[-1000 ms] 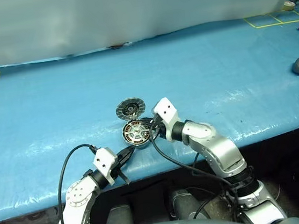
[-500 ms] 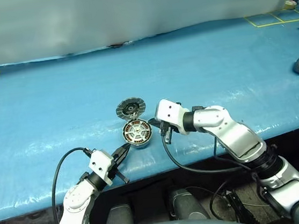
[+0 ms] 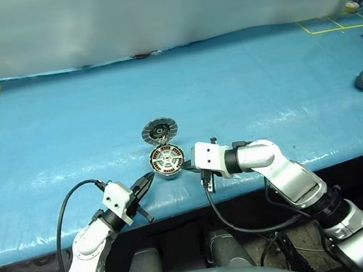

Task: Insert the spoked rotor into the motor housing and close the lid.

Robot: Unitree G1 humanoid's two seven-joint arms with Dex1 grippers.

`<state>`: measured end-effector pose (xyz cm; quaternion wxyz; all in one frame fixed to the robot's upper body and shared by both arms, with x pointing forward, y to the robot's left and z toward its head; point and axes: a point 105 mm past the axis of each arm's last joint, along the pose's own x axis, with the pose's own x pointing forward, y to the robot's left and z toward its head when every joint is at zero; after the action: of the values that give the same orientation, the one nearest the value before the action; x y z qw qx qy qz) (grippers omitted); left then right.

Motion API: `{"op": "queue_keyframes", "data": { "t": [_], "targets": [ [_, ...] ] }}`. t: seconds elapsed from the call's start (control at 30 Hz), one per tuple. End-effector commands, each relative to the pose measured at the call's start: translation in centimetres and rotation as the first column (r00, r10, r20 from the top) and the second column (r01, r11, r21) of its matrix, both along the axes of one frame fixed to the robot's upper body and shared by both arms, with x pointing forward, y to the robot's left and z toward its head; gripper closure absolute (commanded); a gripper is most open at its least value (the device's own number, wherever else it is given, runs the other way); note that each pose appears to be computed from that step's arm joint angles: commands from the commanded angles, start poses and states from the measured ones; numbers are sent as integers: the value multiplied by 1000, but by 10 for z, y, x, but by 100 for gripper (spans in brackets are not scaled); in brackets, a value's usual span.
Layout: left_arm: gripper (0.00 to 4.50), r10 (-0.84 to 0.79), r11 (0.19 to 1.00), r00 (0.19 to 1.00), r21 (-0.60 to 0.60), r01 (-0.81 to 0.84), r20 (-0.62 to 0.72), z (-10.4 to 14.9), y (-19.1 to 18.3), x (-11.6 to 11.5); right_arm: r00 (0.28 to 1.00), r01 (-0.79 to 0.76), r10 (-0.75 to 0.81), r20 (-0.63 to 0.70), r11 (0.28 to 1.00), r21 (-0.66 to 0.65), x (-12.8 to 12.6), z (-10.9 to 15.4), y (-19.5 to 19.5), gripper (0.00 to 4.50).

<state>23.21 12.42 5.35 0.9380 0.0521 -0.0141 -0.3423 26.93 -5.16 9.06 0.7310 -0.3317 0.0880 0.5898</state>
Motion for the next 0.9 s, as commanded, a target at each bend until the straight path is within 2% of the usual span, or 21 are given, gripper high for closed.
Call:
{"op": "queue_keyframes", "data": {
  "t": [0.03,0.23,0.6,0.9],
  "targets": [
    [450,-19,1000,999,-8,19,28,7,-3,1,994,-72,75,75,997,-39,-1,14,4,331],
    [450,-24,1000,1000,-11,24,16,4,-6,-1,979,-145,166,119,975,-166,4,14,4,140],
    [450,-2,1000,1000,-16,2,-3,-2,-4,-8,916,-342,395,66,858,-383,2,9,14,140],
    [450,7,999,1000,-34,-8,-18,-6,-7,-12,880,-386,470,65,790,-477,13,10,21,140]
  ]
}}
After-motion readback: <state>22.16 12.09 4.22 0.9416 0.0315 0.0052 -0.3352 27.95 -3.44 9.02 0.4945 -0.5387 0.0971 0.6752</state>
